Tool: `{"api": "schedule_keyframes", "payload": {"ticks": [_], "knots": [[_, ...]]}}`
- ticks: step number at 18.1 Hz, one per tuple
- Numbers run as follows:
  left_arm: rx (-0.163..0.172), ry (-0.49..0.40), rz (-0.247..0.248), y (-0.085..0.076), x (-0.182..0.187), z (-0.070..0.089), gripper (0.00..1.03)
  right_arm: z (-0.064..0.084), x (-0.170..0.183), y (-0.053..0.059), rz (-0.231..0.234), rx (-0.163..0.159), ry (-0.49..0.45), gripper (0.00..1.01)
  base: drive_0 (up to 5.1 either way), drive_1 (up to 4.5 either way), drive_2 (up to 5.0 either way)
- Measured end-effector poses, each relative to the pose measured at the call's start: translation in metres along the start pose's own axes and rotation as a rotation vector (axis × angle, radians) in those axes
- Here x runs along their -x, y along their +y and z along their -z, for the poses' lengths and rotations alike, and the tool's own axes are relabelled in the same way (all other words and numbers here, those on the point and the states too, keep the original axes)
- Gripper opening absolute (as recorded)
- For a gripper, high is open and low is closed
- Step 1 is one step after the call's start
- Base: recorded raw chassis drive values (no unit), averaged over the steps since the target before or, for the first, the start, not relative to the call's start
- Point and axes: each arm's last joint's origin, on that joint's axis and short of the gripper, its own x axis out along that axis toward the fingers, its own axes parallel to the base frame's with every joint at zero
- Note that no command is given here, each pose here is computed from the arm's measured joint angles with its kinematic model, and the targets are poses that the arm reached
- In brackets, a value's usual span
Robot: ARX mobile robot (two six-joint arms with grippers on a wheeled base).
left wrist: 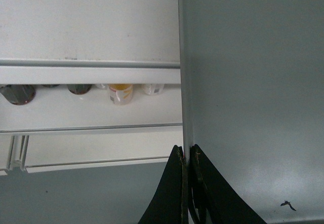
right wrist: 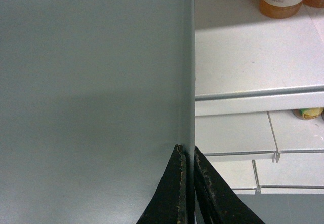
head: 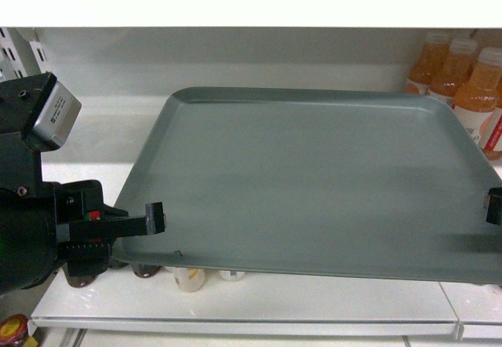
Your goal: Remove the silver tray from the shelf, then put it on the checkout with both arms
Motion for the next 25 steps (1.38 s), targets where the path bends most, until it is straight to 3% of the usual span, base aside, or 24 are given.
{"api": "schedule_keyframes", "payload": {"ticks": [11,20,25], "knots": [[0.000,0.000,0.000,0.0001,0.0000,0.0002,0.03,-0.0002,0.0001,-0.0002,0.001,0.000,-0.001,0.04,0.1,-3.96,4.1],[0.001,-0.003,0.000,0.0002,0.0000,-0.0002,0.03,-0.0002,0.0001,0.0001,-0.001,0.000,-0.003,0.04,3.0,-4.92,2.0],[0.002,-0.001,0.001,-0.0002,-0.0002,0.0000,0.03,-0.0006,0.0000,-0.0004,0.000,0.000,-0.005,0.04,0.1,-4.06,4.3]]}}
